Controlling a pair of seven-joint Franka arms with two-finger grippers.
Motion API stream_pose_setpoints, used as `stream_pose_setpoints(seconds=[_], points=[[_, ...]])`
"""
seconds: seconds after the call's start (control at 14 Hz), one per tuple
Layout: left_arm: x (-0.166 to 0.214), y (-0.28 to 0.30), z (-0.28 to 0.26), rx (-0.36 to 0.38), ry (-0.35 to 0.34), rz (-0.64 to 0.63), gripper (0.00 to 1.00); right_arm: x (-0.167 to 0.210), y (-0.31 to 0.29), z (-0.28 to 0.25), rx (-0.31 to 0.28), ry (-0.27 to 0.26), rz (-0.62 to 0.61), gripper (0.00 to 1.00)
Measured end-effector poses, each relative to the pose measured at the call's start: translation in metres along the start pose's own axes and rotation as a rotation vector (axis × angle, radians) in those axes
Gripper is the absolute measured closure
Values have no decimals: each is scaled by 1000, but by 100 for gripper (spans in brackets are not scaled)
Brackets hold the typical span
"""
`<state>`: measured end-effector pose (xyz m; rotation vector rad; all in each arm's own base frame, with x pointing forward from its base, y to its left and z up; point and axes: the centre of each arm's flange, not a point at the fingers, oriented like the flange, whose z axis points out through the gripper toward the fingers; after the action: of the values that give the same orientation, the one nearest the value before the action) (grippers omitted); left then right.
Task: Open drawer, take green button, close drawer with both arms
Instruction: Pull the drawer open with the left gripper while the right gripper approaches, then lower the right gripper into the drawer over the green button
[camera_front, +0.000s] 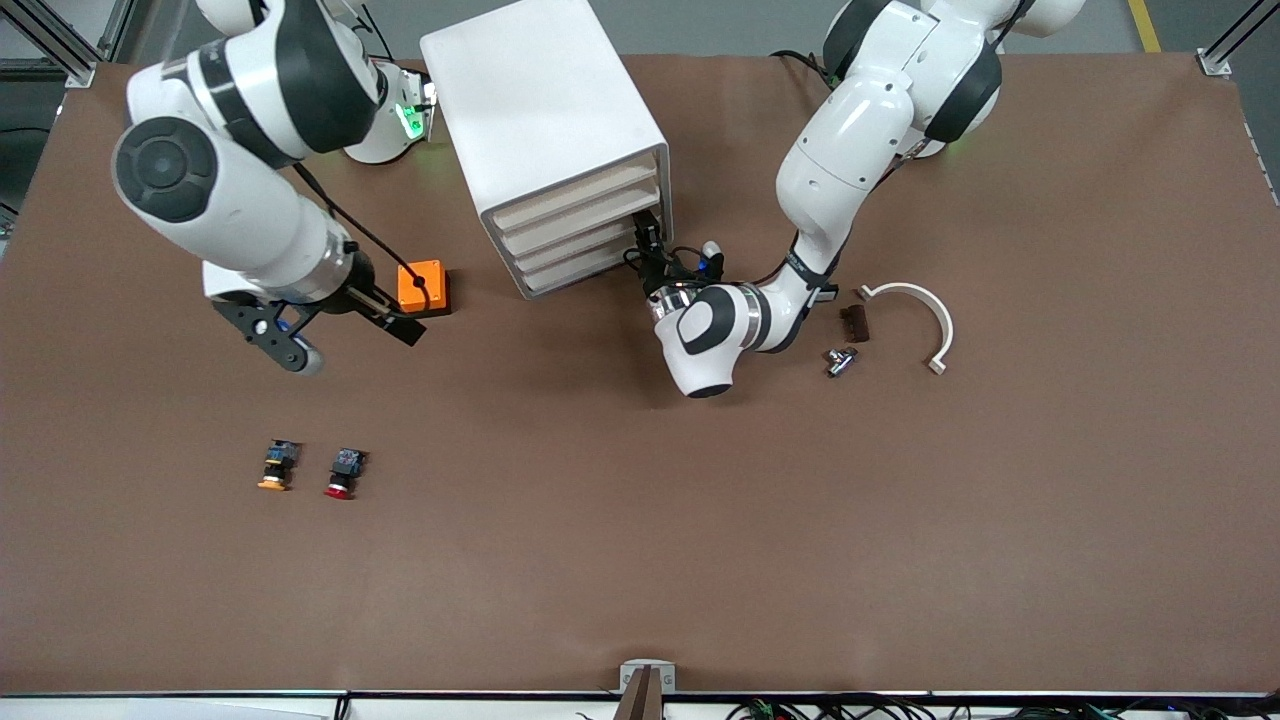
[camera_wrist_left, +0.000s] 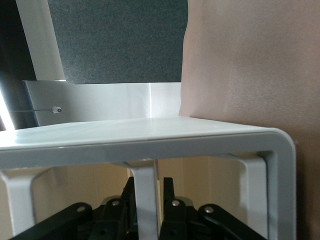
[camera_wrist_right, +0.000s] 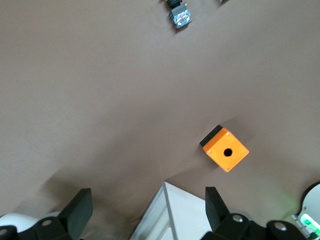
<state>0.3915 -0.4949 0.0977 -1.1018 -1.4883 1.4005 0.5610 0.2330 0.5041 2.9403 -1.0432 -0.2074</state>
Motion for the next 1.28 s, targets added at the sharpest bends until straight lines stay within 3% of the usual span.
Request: stream_pose_setpoints(seconds=[0.14, 0.28, 0.85, 1.28], points=[[-2, 0, 5, 0, 8, 0, 78, -14, -10, 8, 3, 5, 17, 0], [-2, 1, 5, 3, 3, -11, 90, -27, -19, 15, 8, 11, 40, 0], [6, 5, -11, 11, -28, -60, 93, -74, -52, 32, 40, 32, 74, 0], [32, 11, -81, 21, -203, -63, 92, -105, -76, 56, 50, 39, 123, 0]])
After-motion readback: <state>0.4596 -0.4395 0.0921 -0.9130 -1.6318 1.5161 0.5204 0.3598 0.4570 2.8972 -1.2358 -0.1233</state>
